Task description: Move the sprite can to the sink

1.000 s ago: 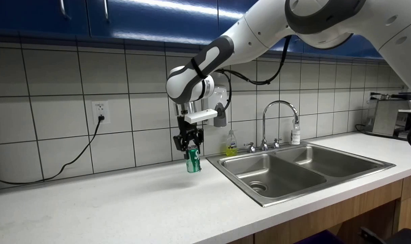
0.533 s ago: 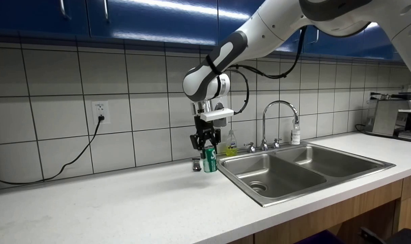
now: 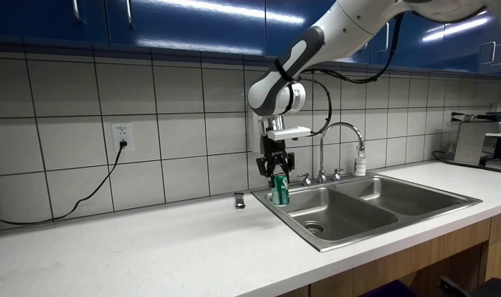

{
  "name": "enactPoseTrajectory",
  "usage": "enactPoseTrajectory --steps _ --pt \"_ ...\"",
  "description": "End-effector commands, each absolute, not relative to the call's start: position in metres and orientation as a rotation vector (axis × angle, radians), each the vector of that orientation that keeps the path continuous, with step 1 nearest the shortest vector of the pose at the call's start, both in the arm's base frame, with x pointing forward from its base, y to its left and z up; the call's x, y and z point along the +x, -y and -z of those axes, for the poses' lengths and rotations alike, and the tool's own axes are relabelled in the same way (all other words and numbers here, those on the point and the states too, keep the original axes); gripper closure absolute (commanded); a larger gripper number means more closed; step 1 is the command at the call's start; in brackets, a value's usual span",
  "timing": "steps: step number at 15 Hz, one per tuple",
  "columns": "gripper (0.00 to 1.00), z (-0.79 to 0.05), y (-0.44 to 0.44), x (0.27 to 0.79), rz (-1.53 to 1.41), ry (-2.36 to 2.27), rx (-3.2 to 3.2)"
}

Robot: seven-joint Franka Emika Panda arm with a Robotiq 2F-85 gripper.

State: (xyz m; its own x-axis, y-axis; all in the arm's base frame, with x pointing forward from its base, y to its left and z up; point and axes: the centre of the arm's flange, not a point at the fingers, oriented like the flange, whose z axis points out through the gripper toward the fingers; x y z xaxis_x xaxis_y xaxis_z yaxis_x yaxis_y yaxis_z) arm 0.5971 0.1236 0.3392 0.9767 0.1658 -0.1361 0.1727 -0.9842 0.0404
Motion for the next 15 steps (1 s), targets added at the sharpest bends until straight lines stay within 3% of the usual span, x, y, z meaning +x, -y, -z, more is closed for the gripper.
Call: enactPoseTrajectory --steps 1,15 --pt "0.62 -0.352 -0.085 0.567 0.199 -0.131 3.094" --pt "0.62 -0.309 0.039 0.551 0.190 0.198 3.101"
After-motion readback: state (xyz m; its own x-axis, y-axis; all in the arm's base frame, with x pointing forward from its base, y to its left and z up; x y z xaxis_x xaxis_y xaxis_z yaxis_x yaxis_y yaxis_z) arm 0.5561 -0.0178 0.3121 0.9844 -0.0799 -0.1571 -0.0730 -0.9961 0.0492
